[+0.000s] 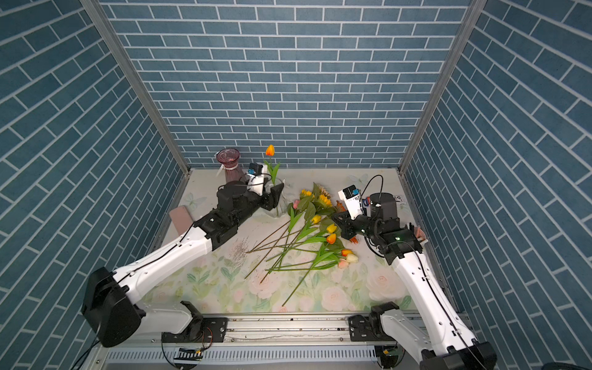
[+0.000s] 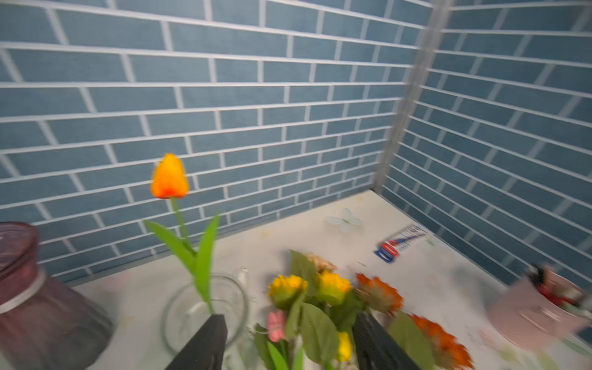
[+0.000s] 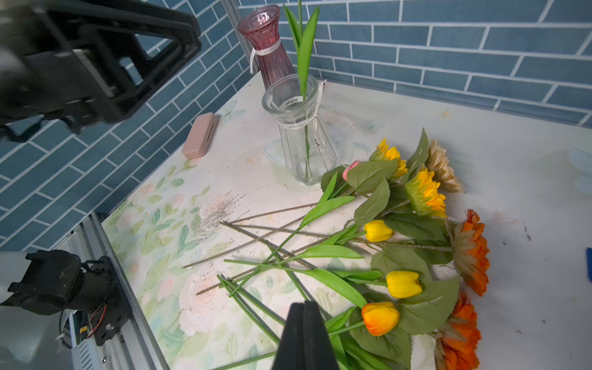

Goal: Arrange the flowers in different vases according to their variety
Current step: Insert the flower into the vase, then pick up the flower at the center of the board.

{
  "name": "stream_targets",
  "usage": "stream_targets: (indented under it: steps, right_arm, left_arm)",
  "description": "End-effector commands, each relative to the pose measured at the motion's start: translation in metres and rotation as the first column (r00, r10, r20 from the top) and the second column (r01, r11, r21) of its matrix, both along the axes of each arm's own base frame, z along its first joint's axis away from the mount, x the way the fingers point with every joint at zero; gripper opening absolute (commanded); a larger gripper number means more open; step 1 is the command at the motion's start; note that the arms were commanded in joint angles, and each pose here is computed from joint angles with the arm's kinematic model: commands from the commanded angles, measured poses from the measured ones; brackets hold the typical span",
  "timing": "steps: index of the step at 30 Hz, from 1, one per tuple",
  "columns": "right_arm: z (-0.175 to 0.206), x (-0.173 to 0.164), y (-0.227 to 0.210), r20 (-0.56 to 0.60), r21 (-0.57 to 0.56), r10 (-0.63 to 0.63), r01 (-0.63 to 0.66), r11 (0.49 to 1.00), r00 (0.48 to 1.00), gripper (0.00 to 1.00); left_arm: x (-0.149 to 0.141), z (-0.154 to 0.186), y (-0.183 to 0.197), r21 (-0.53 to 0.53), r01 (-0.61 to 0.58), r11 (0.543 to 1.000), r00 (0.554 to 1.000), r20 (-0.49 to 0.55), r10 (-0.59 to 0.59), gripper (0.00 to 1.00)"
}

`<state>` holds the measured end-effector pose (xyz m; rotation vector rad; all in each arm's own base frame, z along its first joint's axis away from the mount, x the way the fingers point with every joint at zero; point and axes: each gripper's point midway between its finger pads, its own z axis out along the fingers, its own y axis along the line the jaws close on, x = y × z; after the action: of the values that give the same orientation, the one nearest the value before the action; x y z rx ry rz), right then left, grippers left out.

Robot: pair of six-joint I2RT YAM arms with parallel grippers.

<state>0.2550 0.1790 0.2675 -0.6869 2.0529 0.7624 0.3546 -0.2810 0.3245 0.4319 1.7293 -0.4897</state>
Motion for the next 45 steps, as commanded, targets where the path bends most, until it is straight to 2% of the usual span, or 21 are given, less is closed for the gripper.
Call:
stream_targets:
  steps: [1, 5, 8, 12, 18, 22, 31, 40, 45]
  right_arm:
    - [-0.014, -0.012, -0.003, -0.059, -0.047, -0.009, 0.006, 0.999, 0.998, 0.0]
    - [-0.034, -0.021, -0.008, -0.136, -0.056, -0.055, 0.048, 0.997, 0.989, 0.0]
    - [-0.049, -0.027, -0.013, -0.181, -0.054, -0.101, 0.093, 0.994, 0.978, 0.0]
    - [-0.057, -0.032, -0.019, -0.197, -0.038, -0.154, 0.15, 0.988, 0.968, 0.0]
    - [-0.057, -0.032, -0.023, -0.192, -0.029, -0.184, 0.182, 0.983, 0.964, 0.0]
    - [-0.059, -0.028, -0.023, -0.198, -0.045, -0.193, 0.187, 0.981, 0.961, 0.0]
    - [-0.062, -0.023, -0.021, -0.208, -0.054, -0.191, 0.183, 0.982, 0.959, 0.0]
    - [-0.062, -0.025, -0.023, -0.207, -0.056, -0.191, 0.184, 0.981, 0.959, 0.0]
    - [-0.064, -0.026, -0.023, -0.207, -0.06, -0.192, 0.183, 0.981, 0.959, 0.0]
  left_arm:
    - [-0.021, -0.066, -0.008, 0.18, 0.017, 0.984, 0.981, -0.193, 0.018, 0.67]
    - [-0.036, -0.126, -0.024, 0.202, 0.04, 0.979, 0.94, -0.339, 0.031, 0.61]
    - [-0.032, -0.162, -0.03, 0.211, 0.002, 0.977, 0.905, -0.417, 0.088, 0.54]
    - [-0.02, -0.193, -0.035, 0.252, -0.048, 0.966, 0.867, -0.47, 0.166, 0.43]
    - [-0.012, -0.234, -0.034, 0.356, -0.082, 0.931, 0.807, -0.524, 0.271, 0.35]
    - [-0.015, -0.25, -0.03, 0.391, -0.086, 0.917, 0.77, -0.558, 0.31, 0.3]
    - [-0.035, -0.272, -0.022, 0.449, -0.039, 0.893, 0.677, -0.645, 0.354, 0.3]
    - [-0.04, -0.296, -0.012, 0.478, -0.038, 0.877, 0.64, -0.663, 0.389, 0.3]
    - [-0.04, -0.31, -0.01, 0.496, -0.035, 0.868, 0.629, -0.664, 0.405, 0.25]
